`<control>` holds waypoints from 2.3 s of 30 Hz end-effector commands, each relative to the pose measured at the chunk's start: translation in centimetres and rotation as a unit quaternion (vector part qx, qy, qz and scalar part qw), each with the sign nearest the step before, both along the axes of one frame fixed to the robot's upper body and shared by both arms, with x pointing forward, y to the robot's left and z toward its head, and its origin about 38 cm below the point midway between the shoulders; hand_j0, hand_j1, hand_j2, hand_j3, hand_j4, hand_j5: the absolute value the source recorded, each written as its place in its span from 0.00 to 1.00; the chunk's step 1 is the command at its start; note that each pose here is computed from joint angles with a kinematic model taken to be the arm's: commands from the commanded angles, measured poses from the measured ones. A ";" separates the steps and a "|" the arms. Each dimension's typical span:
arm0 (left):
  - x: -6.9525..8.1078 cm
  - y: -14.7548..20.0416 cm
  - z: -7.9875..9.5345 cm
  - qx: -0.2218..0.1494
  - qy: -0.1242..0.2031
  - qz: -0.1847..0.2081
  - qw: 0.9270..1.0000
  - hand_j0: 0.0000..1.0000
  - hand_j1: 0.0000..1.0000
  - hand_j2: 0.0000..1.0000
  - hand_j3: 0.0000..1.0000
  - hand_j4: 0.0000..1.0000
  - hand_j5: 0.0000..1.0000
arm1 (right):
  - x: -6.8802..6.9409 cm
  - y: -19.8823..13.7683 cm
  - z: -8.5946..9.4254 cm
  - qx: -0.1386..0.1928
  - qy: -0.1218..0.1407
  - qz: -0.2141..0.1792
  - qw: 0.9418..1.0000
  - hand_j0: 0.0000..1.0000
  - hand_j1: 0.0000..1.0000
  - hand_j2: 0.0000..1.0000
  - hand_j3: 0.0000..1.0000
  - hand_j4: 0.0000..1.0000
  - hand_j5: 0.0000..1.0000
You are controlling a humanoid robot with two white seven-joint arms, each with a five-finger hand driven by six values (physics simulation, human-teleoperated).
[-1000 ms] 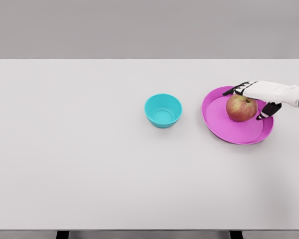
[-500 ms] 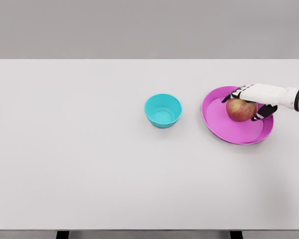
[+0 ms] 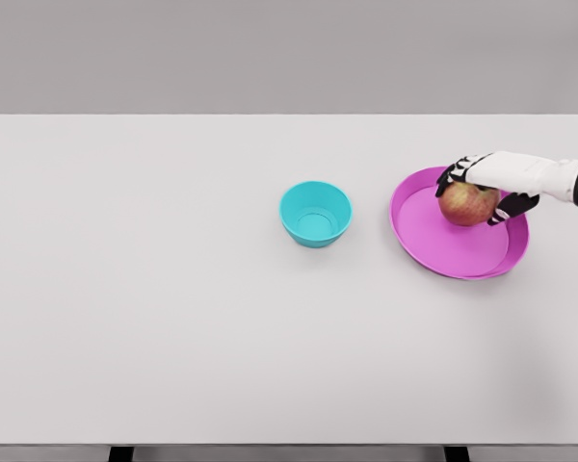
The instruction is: Put the apple from the pink plate into the blue bowl with your right arm
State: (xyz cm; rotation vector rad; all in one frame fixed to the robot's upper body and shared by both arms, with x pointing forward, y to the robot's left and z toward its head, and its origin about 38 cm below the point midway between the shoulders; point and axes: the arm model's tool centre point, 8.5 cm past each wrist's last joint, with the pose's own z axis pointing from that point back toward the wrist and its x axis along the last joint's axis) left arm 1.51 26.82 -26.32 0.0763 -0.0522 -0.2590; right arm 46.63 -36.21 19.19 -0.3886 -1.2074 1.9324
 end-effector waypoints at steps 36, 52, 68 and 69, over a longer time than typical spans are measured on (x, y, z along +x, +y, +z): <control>0.0 0.0 0.0 0.000 0.000 0.000 1.000 1.00 1.00 1.00 1.00 1.00 1.00 | -0.9 13.3 6.7 0.051 -0.101 0.170 0.979 0.62 0.62 0.62 0.62 0.62 0.62; 0.0 0.0 0.0 0.000 0.000 0.000 1.000 1.00 1.00 1.00 1.00 1.00 1.00 | -0.6 18.1 5.7 0.045 -0.084 0.217 0.971 0.62 0.62 0.62 0.62 0.62 0.62; 0.0 0.0 0.0 0.000 -0.001 0.000 1.000 1.00 1.00 1.00 1.00 1.00 1.00 | 0.4 19.1 4.2 0.037 -0.060 0.215 0.974 0.62 0.62 0.62 0.62 0.62 0.62; 0.0 0.0 0.0 0.000 0.000 0.000 1.000 1.00 1.00 1.00 1.00 1.00 1.00 | 0.4 19.1 4.1 0.036 -0.059 0.215 0.974 0.62 0.62 0.62 0.62 0.62 0.62</control>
